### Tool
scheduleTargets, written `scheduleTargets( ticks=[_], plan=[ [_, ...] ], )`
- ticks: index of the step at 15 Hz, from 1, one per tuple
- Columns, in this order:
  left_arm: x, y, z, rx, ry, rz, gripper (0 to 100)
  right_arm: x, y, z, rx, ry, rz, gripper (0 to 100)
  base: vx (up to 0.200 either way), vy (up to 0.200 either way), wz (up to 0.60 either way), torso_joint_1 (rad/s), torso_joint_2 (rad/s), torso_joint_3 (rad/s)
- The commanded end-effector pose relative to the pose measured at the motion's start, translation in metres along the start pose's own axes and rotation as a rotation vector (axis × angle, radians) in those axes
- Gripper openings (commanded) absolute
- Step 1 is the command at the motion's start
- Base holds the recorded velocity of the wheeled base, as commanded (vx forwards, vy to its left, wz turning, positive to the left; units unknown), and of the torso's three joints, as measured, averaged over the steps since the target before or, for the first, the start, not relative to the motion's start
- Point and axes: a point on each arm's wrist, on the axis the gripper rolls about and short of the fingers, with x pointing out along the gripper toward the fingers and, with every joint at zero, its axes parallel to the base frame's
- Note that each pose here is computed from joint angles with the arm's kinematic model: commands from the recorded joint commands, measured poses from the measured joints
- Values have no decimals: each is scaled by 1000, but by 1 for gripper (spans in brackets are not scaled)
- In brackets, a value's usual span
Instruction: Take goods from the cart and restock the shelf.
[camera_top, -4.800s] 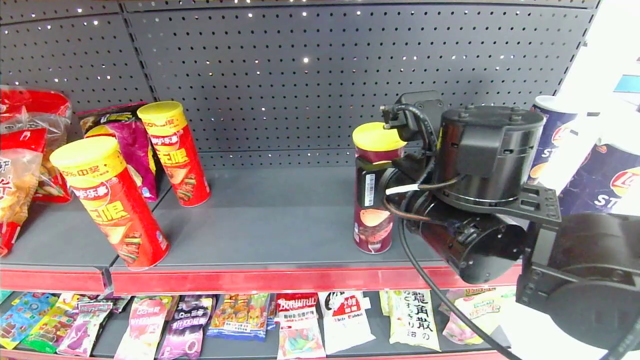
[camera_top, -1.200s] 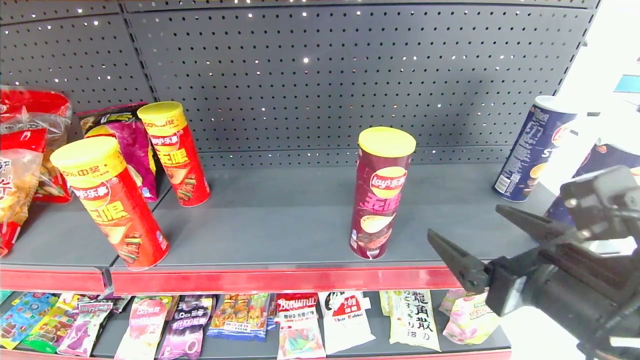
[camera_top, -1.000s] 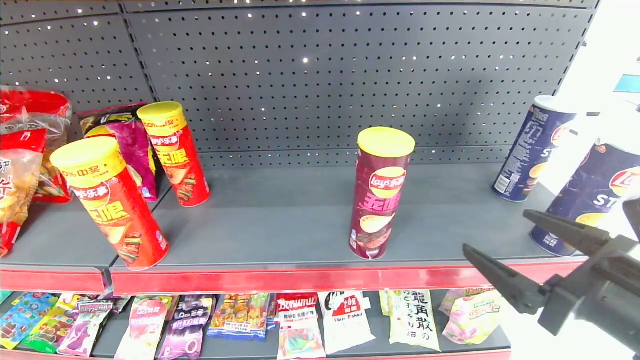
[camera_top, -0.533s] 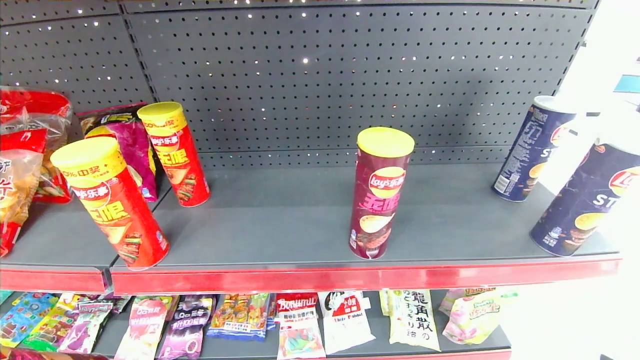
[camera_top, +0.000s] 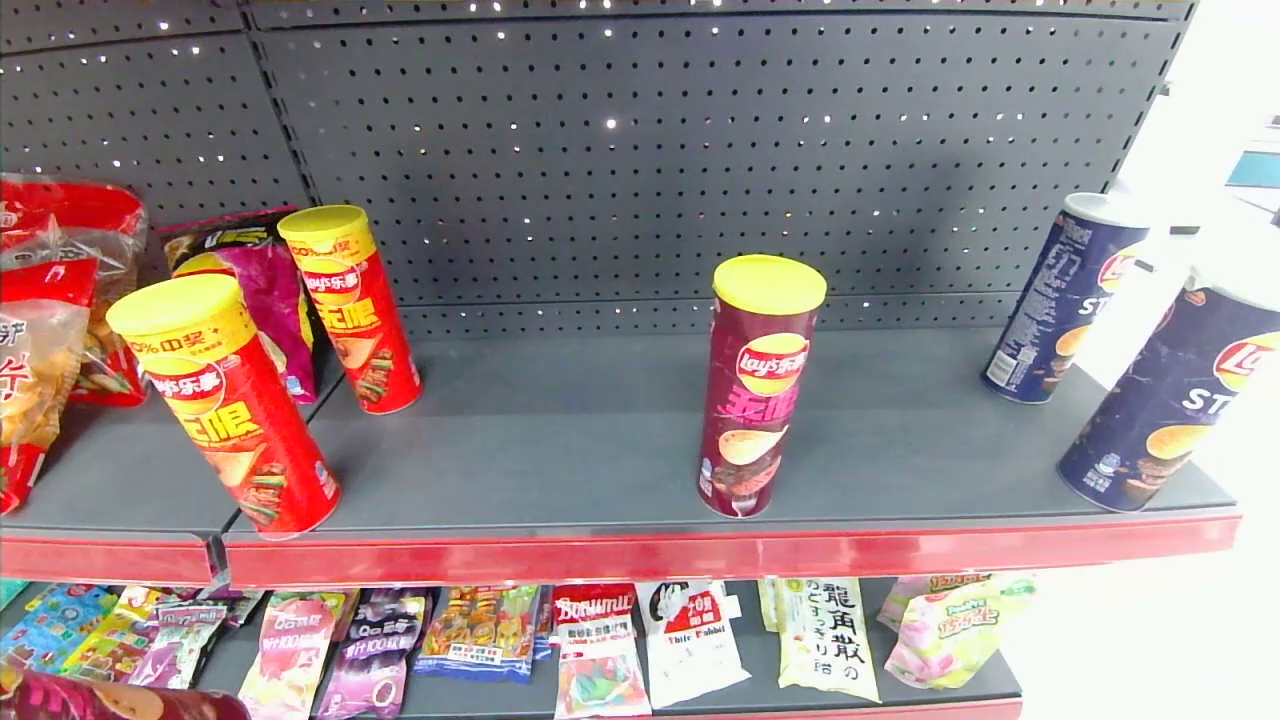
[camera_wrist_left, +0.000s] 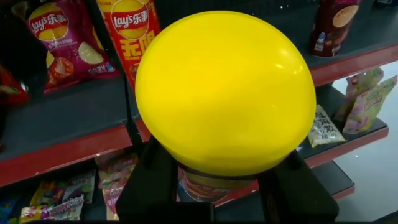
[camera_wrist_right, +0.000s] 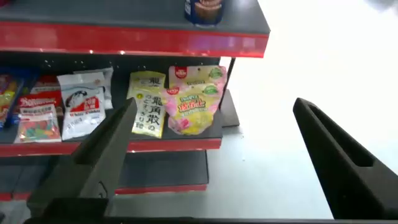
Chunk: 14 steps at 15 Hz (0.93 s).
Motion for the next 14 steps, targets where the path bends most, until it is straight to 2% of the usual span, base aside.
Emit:
scheduleTargets(
  ticks=[1, 2, 3, 4, 6, 7, 9, 13, 14],
  plan=[
    [0, 0, 0, -6, 2, -1, 0, 29, 6, 26, 7, 125, -58, 100, 0, 0, 0, 0, 0, 0],
    [1, 0, 0, -6, 2, -1, 0, 33, 7, 23, 8, 161, -133, 100, 0, 0, 0, 0, 0, 0],
    [1, 0, 2, -4, -6, 2, 0, 38, 10, 10, 26, 247, -348, 100, 0, 0, 0, 0, 0, 0],
    [1, 1, 4, -2, -16, 6, 0, 36, 12, 0, 46, 245, -366, 100, 0, 0, 0, 0, 0, 0],
    [1, 1, 4, -1, -21, 8, 0, 27, 17, -33, 59, 150, -201, 100, 0, 0, 0, 0, 0, 0],
    [1, 1, 4, -1, -21, 8, 0, 34, 22, -69, 38, 6, -12, 100, 0, 0, 0, 0, 0, 0],
    [1, 1, 4, -1, -21, 5, 0, 48, 27, -71, 45, -129, 71, 100, 0, 0, 0, 0, 0, 0],
    [1, 1, 2, -3, -12, 2, 0, 46, 28, -71, 48, -182, 79, 100, 0, 0, 0, 0, 0, 0],
    [2, 0, 0, -5, -5, 3, 0, 47, 28, -71, 54, -172, 101, 100, 0, 0, 0, 0, 0, 0]
  ],
)
